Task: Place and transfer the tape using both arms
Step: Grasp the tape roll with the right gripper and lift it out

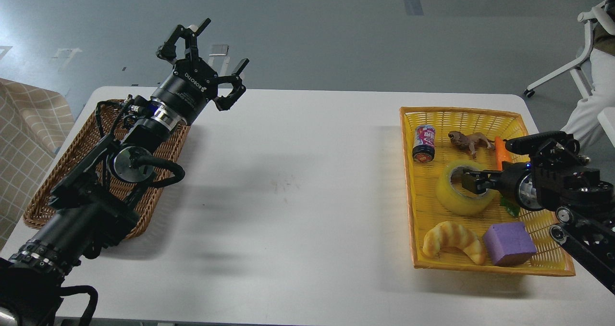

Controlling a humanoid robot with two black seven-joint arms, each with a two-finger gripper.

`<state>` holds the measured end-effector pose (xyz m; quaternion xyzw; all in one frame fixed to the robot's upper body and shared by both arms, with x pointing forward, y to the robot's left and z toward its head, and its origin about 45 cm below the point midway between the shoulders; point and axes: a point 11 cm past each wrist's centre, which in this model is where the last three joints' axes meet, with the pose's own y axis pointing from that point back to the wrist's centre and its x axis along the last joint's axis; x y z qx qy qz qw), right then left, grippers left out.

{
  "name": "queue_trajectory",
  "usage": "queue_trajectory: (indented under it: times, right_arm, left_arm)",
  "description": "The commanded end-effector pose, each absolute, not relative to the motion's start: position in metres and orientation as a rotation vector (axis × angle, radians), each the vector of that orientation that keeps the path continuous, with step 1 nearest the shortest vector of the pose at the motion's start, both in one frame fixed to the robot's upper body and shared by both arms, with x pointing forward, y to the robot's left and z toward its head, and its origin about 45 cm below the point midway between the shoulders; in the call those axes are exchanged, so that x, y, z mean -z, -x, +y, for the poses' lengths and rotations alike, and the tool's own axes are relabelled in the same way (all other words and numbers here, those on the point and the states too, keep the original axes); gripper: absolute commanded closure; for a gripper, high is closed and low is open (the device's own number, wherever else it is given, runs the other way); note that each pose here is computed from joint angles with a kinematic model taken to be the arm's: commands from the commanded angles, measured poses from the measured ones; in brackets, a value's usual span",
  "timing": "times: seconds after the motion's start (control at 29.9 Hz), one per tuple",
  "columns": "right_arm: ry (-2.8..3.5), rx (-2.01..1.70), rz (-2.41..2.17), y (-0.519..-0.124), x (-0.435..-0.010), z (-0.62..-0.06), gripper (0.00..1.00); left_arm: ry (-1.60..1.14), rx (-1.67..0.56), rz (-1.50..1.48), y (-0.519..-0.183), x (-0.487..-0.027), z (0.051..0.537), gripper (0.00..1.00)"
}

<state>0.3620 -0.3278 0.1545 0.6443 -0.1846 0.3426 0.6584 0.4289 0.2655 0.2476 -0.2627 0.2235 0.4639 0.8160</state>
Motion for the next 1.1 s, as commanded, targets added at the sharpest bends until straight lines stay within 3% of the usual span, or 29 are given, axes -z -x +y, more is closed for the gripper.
queue_trajectory:
  times: [0.0, 0.13, 0.2, 0.27, 0.3, 0.64, 1.07]
  right_arm:
    - [-1.469, -0.771, -0.407, -0.361, -0.149, -0.322, 0.33]
    - [-1.483, -0.752, -0.401, -0.36, -0.139, -0.316, 0.53]
    - [-1.485, -0.743, -0.4, -0.36, -0.136, -0.315, 0.56]
    - [-1.479, -0.738, -0.402, -0.36, -0.135, -0.315, 0.79]
    - [-1.466, -0.734, -0.406, -0.36, -0.135, -0.317, 0.98]
    - [-1.47, -0.813, -0.431, -0.367, -0.163, -0.308, 1.0]
    - [-1.497, -1.015, -0.56, -0.401, -0.27, -0.292, 1.0]
  left_arm:
    - [0.56, -0.988, 0.477, -0.429, -0.247, 0.265, 0.02]
    - [0.561, -0.987, 0.476, -0.429, -0.248, 0.265, 0.02]
    - [0.56, -0.988, 0.474, -0.429, -0.249, 0.266, 0.02]
    - [0.558, -0.992, 0.474, -0.429, -0.248, 0.267, 0.02]
    - [0.556, -0.993, 0.472, -0.429, -0.248, 0.268, 0.02]
    - [0.561, -0.988, 0.476, -0.429, -0.248, 0.265, 0.02]
    - [0.564, -0.984, 0.473, -0.43, -0.25, 0.264, 0.02]
